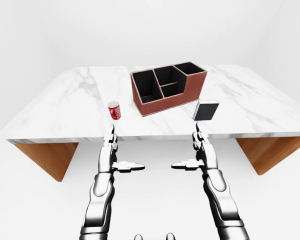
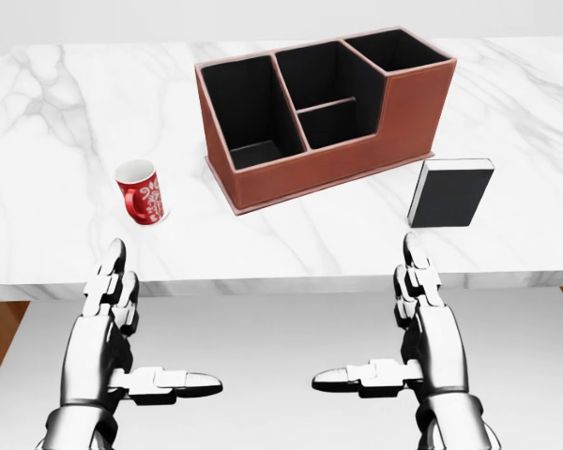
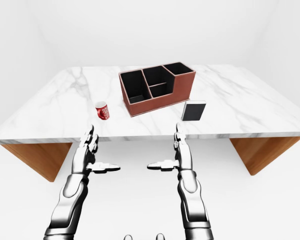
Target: Pick up the book and place it in the back compartment of the caddy.
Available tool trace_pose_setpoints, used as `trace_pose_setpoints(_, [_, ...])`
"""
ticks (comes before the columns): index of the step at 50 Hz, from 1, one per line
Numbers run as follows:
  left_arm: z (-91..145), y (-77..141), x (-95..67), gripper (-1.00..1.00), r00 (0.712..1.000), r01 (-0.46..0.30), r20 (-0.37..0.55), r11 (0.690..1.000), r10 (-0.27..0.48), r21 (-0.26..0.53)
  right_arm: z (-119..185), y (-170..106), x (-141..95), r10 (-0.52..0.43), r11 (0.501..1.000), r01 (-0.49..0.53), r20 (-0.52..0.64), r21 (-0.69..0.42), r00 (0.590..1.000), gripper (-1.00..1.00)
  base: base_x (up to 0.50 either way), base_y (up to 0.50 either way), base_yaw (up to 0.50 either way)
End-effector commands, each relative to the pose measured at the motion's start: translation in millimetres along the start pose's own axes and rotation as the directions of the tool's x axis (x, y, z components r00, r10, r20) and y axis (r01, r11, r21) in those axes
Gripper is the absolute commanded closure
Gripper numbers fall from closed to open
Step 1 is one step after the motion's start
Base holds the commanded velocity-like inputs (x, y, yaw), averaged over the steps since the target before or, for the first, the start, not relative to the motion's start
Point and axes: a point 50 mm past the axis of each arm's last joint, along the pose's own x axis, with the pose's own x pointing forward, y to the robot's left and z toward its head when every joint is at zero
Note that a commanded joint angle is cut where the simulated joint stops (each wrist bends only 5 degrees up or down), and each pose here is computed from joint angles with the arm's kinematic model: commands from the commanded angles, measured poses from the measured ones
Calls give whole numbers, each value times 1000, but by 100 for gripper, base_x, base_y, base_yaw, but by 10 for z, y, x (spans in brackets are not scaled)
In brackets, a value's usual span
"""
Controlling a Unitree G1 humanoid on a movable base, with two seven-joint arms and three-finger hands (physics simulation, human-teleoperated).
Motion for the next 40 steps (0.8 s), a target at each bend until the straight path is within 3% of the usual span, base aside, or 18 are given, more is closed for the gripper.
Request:
trace_pose_setpoints(1, [82,67,-14,-100,1000,0,4,1000,0,10,36,-89,16,0,1000,0,-18,-4,1000,-100,0,0,0])
trace_pose_setpoints(9, [313,74,-46,-100,996,4,91,1000,-6,23,218,-95,-12,3,1000,-4,49,5,999,-100,0,0,0])
trace_pose_setpoints(15, [609,79,-119,-100,976,7,217,1000,-13,30,452,-115,-56,-22,999,25,149,-20,989,-100,0,0,0])
trace_pose_setpoints(24, [1012,85,-252,-100,920,34,391,999,-33,6,744,-158,-130,-32,999,37,274,-15,961,-100,0,0,0])
trace_pose_setpoints(26, [1135,97,-299,-100,896,34,444,999,-34,6,822,-173,-155,-34,999,40,307,-11,951,-100,0,0,0])
trace_pose_setpoints(32, [1187,115,-300,-100,885,28,464,999,-32,16,949,-183,-206,-20,1000,26,361,-11,932,-100,0,0,0])
trace_pose_setpoints(40, [1282,137,-329,-100,863,20,504,1000,-29,22,1232,-230,-311,-21,999,35,480,-21,877,-100,0,0,0])
